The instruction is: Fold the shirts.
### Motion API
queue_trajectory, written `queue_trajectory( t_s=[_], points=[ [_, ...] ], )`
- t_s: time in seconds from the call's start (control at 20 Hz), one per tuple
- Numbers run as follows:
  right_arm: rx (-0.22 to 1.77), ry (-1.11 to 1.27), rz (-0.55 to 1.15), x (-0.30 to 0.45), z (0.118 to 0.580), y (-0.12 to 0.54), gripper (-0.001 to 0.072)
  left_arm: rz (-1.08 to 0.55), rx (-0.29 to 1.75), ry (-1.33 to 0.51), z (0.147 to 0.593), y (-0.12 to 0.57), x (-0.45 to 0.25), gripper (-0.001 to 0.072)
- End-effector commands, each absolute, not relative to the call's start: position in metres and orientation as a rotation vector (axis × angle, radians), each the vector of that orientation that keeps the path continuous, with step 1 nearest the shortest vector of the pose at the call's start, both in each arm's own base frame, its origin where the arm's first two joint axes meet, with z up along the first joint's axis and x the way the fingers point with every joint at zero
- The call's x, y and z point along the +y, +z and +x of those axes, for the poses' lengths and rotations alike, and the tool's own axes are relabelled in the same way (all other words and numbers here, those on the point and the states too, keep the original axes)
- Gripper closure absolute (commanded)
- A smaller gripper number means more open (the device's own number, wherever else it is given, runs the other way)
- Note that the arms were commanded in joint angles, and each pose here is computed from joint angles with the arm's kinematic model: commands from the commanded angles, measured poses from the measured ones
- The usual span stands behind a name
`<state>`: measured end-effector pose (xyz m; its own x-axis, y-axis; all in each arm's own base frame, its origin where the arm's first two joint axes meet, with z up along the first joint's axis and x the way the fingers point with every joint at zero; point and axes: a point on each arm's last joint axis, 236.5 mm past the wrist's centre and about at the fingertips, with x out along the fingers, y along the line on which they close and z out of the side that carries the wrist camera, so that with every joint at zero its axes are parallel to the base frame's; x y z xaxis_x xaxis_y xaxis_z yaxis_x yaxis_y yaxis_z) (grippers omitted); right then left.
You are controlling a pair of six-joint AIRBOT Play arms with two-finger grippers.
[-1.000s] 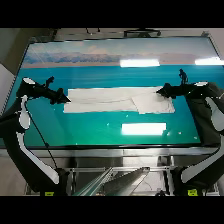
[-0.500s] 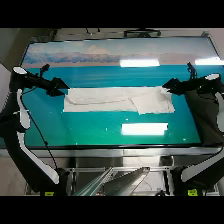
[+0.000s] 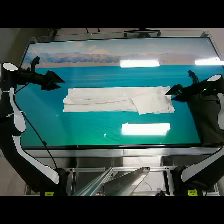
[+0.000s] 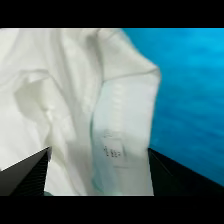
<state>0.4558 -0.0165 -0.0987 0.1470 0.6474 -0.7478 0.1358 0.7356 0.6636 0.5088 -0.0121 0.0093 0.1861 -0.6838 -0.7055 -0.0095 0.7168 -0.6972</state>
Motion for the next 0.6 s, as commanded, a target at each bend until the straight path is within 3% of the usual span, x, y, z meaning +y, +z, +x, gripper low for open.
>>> queue_trajectory(
  t_s=[0.0, 0.05, 0.1, 0.15, 0.2, 0.3, 0.55],
  points=[
    [1.415, 0.539, 0.749, 0.019, 0.454, -0.103, 0.0008, -0.617, 1.344, -0.576, 0.504, 0.012, -0.041, 0.0539],
    [1.407, 0.562, 0.763, 0.028, 0.457, -0.102, 0.0009, -0.595, 1.349, -0.6, 0.503, 0.012, -0.053, 0.0655],
    [1.41, 0.568, 0.762, 0.033, 0.457, -0.103, 0.0058, -0.568, 1.353, -0.628, 0.502, 0.012, -0.066, 0.0709],
    [1.416, 0.573, 0.759, 0.035, 0.456, -0.105, 0.0346, -0.544, 1.362, -0.651, 0.5, 0.011, -0.082, 0.071],
    [1.415, 0.573, 0.759, 0.036, 0.457, -0.105, 0.0568, -0.517, 1.366, -0.679, 0.498, 0.011, -0.099, 0.071],
    [1.409, 0.572, 0.756, 0.035, 0.458, -0.103, 0.0693, -0.463, 1.36, -0.723, 0.498, 0.01, -0.14, 0.071],
    [1.354, 0.597, 0.711, 0.034, 0.465, -0.06, 0.0694, -0.387, 1.32, -0.784, 0.499, -0.027, -0.274, 0.071]
  ],
)
